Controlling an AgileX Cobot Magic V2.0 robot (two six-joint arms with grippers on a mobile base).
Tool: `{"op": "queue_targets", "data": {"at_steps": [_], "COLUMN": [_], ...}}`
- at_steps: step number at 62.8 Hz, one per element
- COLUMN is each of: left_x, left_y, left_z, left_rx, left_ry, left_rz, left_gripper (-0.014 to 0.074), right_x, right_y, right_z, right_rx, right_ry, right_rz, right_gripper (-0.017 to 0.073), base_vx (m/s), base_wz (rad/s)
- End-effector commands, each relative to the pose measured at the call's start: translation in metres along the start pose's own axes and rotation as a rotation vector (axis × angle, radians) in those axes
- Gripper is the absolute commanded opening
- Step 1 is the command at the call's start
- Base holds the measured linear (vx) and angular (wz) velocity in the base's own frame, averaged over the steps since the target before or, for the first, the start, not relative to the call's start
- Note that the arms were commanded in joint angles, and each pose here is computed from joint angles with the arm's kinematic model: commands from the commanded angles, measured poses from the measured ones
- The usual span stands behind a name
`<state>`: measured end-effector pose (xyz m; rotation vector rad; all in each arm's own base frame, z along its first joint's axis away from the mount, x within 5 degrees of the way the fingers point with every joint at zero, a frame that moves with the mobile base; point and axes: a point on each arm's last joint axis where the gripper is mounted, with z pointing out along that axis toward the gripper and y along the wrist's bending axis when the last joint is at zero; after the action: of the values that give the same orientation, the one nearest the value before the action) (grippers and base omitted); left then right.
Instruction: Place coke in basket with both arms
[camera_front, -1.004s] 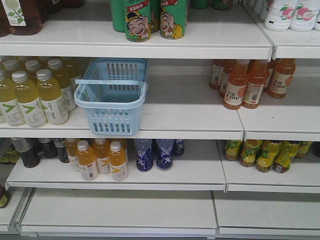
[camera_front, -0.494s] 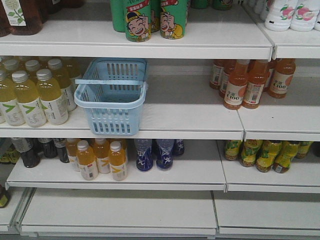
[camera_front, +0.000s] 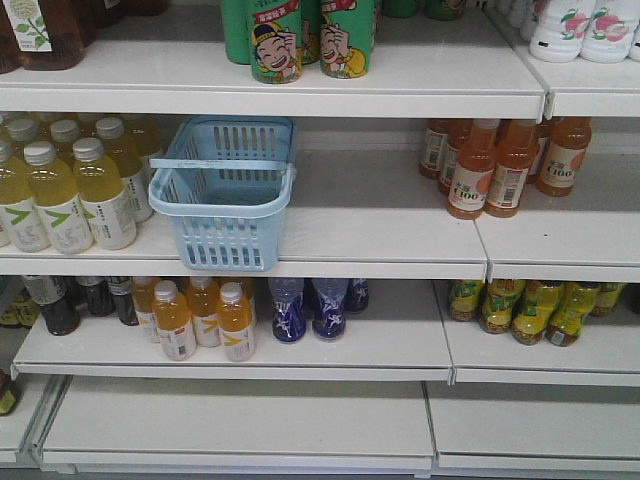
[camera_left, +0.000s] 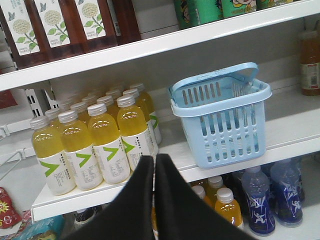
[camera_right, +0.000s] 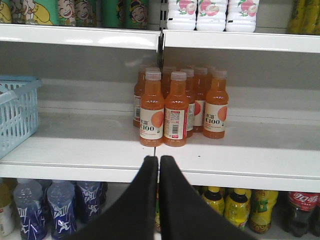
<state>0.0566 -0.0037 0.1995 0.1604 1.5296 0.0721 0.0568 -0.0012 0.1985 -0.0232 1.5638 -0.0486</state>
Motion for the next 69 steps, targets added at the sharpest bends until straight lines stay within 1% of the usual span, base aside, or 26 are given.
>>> {"op": "queue_targets", "data": {"at_steps": [1, 3, 7, 8, 11, 12, 15, 16, 19, 21, 23, 32, 35, 36, 38, 39, 41, 42, 47, 49, 51, 53, 55, 59, 62, 69], "left_x": [-0.008, -0.008, -0.008, -0.008, -0.007, -0.007, -0.007, -0.007, -0.007, -0.007, -0.007, -0.009, -0.012, -0.012, -0.014, -0.015, -0.015, -0.015, -0.014, -0.016, -0.021, -0.026, -0.035, -0.057, -0.072, -0.105], "left_y": [0.003, 0.003, 0.004, 0.004, 0.004, 0.004, 0.004, 0.005, 0.005, 0.005, 0.005, 0.007, 0.011, 0.012, 0.014, 0.016, 0.017, 0.018, 0.019, 0.018, 0.016, 0.015, 0.013, 0.012, 0.011, 0.013], "left_z": [-0.001, -0.001, -0.001, -0.001, -0.001, -0.001, -0.001, -0.001, -0.001, -0.001, -0.001, -0.002, -0.002, -0.003, -0.003, -0.003, -0.004, -0.004, -0.004, -0.004, -0.004, -0.005, -0.006, -0.011, -0.016, -0.029], "left_rx": [-0.035, -0.033, -0.026, -0.024, -0.02, -0.018, -0.015, -0.013, -0.009, -0.007, -0.006, -0.017, -0.029, -0.031, -0.036, -0.037, -0.036, -0.035, -0.016, 0.006, 0.035, 0.062, 0.098, 0.167, 0.209, 0.289], "left_ry": [-0.091, -0.092, -0.093, -0.094, -0.095, -0.096, -0.098, -0.098, -0.099, -0.099, -0.099, -0.139, -0.187, -0.199, -0.233, -0.249, -0.266, -0.277, -0.289, -0.278, -0.263, -0.246, -0.225, -0.211, -0.203, -0.25], "left_rz": [-0.06, -0.137, -0.37, -0.448, -0.6, -0.678, -0.816, -0.88, -1.013, -1.057, -1.078, -1.098, -1.169, -1.2, -1.3, -1.369, -1.466, -1.538, -1.799, -1.895, -1.959, -1.991, -1.996, -1.943, -1.88, -1.81], "left_gripper": [-0.0006, -0.0006, -0.0006, -0.0006, -0.0006, -0.0006, -0.0006, -0.0006, -0.0006, -0.0006, -0.0006, -0.0006, -0.0006, -0.0006, -0.0006, -0.0006, -0.0006, -0.0006, -0.0006, -0.0006, -0.0006, -0.0006, -0.0006, -0.0006, -0.0006, -0.0003], "right_x": [-0.004, -0.004, -0.004, -0.004, -0.004, -0.004, -0.004, -0.004, -0.004, -0.004, -0.004, -0.004, -0.004, -0.004, -0.004, -0.004, -0.004, -0.004, -0.004, -0.004, -0.004, -0.004, -0.004, -0.004, -0.004, -0.004], "right_y": [0.0, 0.0, 0.0, 0.0, 0.0, 0.0, 0.0, 0.0, 0.0, 0.0, 0.0, 0.0, 0.0, 0.0, 0.0, 0.0, 0.0, 0.0, 0.0, 0.0, 0.0, 0.0, 0.0, 0.0, 0.0, 0.0], "right_z": [-0.001, -0.001, -0.001, -0.001, -0.001, -0.001, -0.001, -0.001, -0.001, -0.001, -0.001, -0.001, -0.001, -0.001, -0.001, -0.001, -0.001, -0.001, -0.001, -0.001, -0.001, -0.001, -0.001, -0.001, -0.001, -0.001], "right_rx": [0.002, 0.002, 0.002, 0.002, 0.002, 0.002, 0.002, 0.002, 0.002, 0.002, 0.002, 0.002, 0.002, 0.002, 0.002, 0.002, 0.002, 0.002, 0.002, 0.002, 0.002, 0.002, 0.002, 0.002, 0.002, 0.002], "right_ry": [-0.077, -0.077, -0.077, -0.077, -0.077, -0.077, -0.077, -0.077, -0.077, -0.077, -0.077, -0.077, -0.077, -0.077, -0.077, -0.077, -0.077, -0.077, -0.077, -0.077, -0.077, -0.077, -0.077, -0.077, -0.077, -0.077], "right_rz": [-0.013, -0.013, -0.013, -0.013, -0.013, -0.013, -0.013, -0.013, -0.013, -0.013, -0.013, -0.013, -0.013, -0.013, -0.013, -0.013, -0.013, -0.013, -0.013, -0.013, -0.013, -0.013, -0.013, -0.013, -0.013, -0.013], "right_gripper": [-0.0006, -0.0006, -0.0006, -0.0006, -0.0006, -0.0006, -0.0006, -0.0006, -0.0006, -0.0006, -0.0006, -0.0006, -0.0006, -0.0006, -0.0006, -0.0006, -0.0006, -0.0006, -0.0006, -0.0006, -0.0006, -0.0006, -0.0006, -0.0006, -0.0006, -0.0006], "base_vx": [0.0, 0.0, 0.0, 0.0, 0.0, 0.0, 0.0, 0.0, 0.0, 0.0, 0.0, 0.0, 0.0, 0.0, 0.0, 0.0, 0.0, 0.0, 0.0, 0.0, 0.0, 0.0, 0.0, 0.0, 0.0, 0.0], "base_wz": [0.0, 0.0, 0.0, 0.0, 0.0, 0.0, 0.0, 0.0, 0.0, 0.0, 0.0, 0.0, 0.0, 0.0, 0.0, 0.0, 0.0, 0.0, 0.0, 0.0, 0.0, 0.0, 0.0, 0.0, 0.0, 0.0]}}
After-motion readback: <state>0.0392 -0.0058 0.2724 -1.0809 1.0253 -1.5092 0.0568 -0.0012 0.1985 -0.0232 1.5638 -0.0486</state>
